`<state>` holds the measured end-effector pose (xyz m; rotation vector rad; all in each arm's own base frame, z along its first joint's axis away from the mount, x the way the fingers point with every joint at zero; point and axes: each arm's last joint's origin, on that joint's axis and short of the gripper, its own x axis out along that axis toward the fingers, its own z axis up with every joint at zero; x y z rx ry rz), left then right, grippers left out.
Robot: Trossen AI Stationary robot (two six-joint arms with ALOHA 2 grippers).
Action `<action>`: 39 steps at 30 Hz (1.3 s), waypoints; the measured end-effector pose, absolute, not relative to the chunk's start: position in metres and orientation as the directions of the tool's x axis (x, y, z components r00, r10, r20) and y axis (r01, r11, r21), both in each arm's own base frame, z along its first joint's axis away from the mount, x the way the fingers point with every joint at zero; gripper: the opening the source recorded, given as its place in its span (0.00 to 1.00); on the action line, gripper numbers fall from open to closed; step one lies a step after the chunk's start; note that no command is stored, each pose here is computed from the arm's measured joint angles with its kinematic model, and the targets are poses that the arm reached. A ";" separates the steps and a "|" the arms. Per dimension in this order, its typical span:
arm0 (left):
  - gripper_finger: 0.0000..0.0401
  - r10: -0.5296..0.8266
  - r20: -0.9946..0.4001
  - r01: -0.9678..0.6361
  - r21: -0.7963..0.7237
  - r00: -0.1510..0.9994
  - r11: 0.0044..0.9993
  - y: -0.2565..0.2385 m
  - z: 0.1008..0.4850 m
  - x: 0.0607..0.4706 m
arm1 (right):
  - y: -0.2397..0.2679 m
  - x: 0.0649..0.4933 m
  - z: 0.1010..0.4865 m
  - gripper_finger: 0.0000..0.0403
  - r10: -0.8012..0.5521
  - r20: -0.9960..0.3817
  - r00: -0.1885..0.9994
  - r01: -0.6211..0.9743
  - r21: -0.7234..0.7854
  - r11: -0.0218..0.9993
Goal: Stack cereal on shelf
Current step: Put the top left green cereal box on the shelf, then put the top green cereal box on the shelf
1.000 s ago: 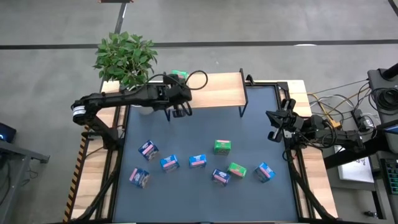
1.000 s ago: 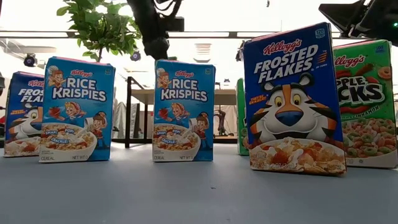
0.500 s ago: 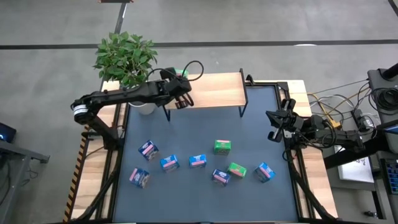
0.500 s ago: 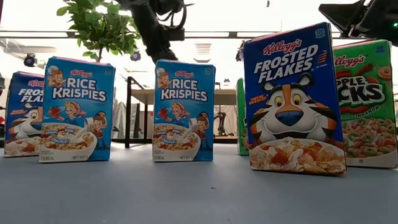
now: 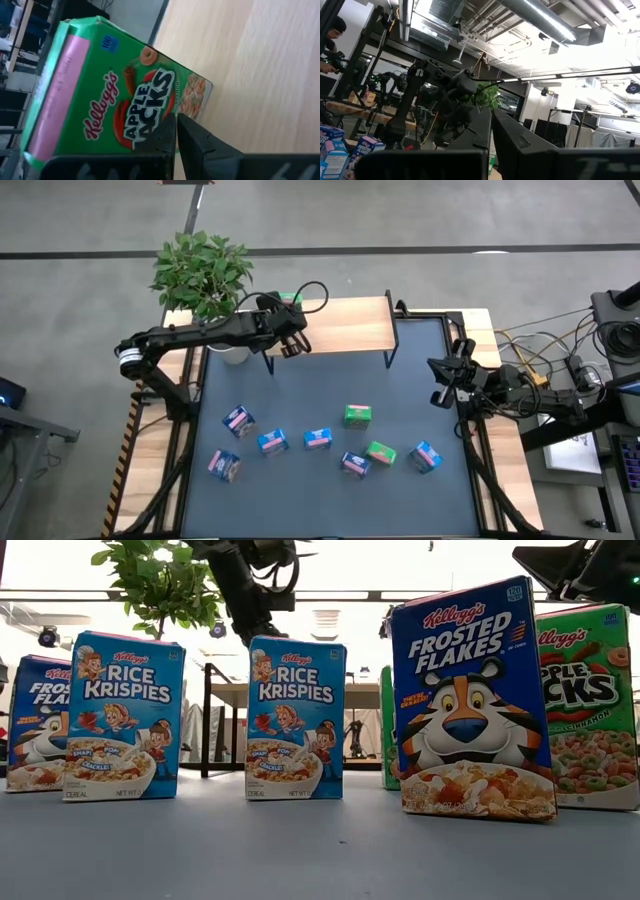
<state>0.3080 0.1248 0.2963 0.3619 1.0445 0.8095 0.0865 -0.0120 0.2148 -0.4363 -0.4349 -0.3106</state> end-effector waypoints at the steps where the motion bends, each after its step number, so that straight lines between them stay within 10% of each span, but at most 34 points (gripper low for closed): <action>1: 0.00 0.742 -0.619 -0.423 0.618 0.257 0.662 0.126 0.296 0.308 | -0.012 0.086 0.215 0.02 -0.196 0.466 0.863 0.378 -0.337 0.862; 30: 0.00 0.767 -0.582 -0.483 0.608 0.270 0.631 0.135 0.286 0.309 | -0.012 0.087 0.215 0.02 -0.195 0.465 0.863 0.377 -0.338 0.862; 39: 0.00 0.700 -0.511 -0.416 0.567 0.499 0.710 0.065 0.325 0.306 | -0.011 0.087 0.215 0.02 -0.173 0.467 0.867 0.342 -0.307 0.888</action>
